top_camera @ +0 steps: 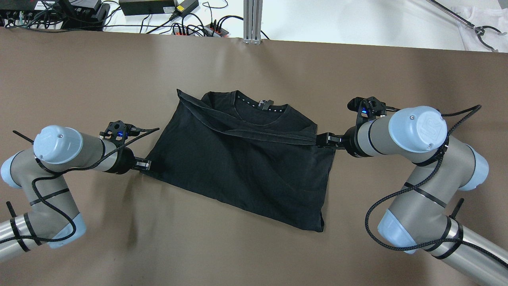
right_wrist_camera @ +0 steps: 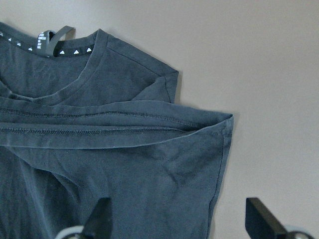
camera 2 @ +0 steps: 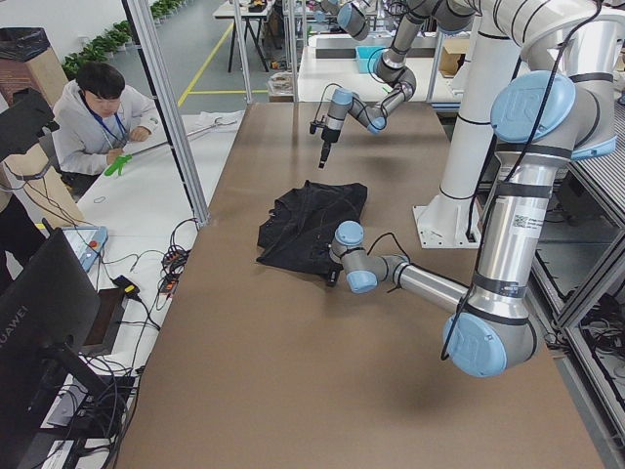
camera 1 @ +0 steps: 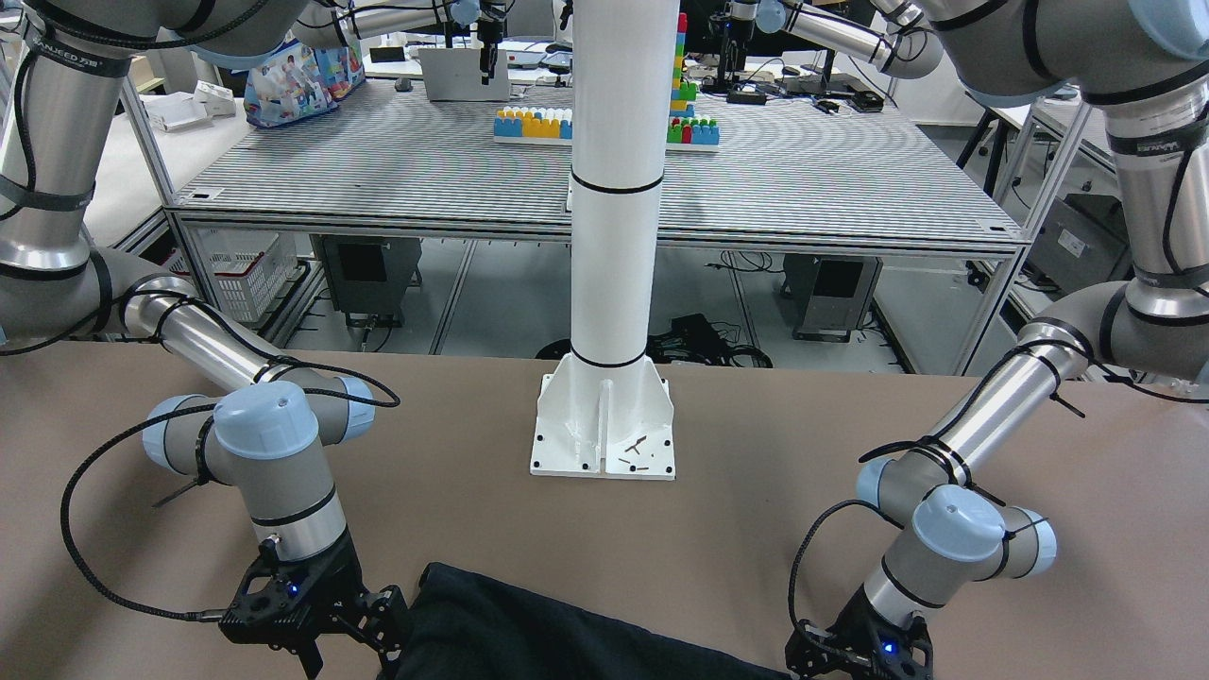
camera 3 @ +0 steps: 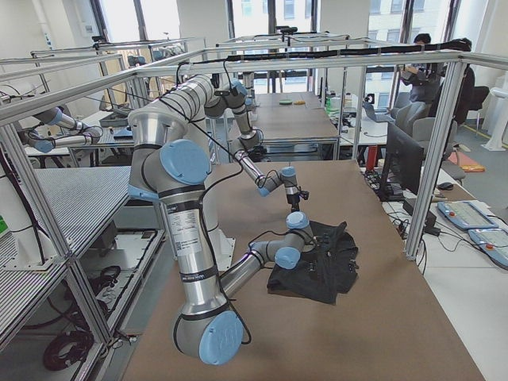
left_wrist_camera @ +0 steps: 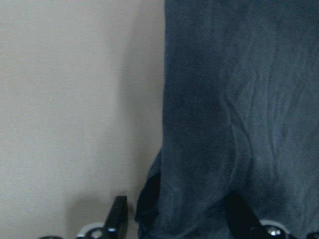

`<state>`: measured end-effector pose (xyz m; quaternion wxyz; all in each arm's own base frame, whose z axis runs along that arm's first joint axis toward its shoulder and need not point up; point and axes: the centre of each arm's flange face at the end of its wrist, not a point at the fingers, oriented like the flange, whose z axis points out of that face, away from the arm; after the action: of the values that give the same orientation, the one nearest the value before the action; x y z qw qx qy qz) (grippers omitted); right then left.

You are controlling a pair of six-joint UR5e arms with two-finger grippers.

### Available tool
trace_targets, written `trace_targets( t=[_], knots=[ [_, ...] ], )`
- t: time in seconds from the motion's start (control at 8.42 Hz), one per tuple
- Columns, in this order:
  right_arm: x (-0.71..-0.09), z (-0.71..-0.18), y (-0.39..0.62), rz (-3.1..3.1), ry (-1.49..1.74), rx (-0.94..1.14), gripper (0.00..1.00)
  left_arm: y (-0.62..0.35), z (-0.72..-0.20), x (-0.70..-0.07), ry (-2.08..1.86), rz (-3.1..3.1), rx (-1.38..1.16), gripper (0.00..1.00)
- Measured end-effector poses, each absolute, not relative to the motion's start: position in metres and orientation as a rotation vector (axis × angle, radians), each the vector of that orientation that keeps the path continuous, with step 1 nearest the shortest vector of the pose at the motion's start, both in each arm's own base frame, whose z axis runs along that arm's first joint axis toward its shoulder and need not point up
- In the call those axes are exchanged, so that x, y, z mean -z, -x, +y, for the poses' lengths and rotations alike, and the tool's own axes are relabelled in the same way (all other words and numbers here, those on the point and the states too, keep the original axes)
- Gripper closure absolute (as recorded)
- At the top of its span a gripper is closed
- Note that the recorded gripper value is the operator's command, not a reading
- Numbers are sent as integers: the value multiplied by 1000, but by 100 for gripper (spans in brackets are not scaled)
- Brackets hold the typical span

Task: Fold clothes
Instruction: 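Release the hem with the left gripper and raise it while the right holds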

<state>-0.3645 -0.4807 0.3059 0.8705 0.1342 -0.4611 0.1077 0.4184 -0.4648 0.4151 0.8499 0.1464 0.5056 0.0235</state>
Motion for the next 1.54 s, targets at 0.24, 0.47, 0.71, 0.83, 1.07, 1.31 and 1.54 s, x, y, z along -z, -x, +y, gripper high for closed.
trace_targets(
  t=[0.24,0.47,0.71,0.83,1.07,1.31,1.54],
  knots=[
    [-306,-481,365,-964,-280,-225,6,-416,-466,-418,-309,1060,-44,100],
    [-306,-480,365,-964,-281,-225,6,-413,-465,-424,-304,1054,-43,100],
    [-307,-481,365,-963,-279,-225,6,-411,-464,-423,-303,1059,-47,100],
    [-307,-481,366,-963,-279,-225,6,-405,-468,-421,-308,1060,-44,100],
    [-308,-481,366,-961,-278,-225,6,-383,-499,-418,-329,1048,-16,100],
    [-308,-481,366,-960,-278,-226,6,-378,-584,-394,-373,993,29,100],
    [-309,-481,366,-959,-278,-226,6,-387,-681,-353,-405,934,67,100]
  ],
)
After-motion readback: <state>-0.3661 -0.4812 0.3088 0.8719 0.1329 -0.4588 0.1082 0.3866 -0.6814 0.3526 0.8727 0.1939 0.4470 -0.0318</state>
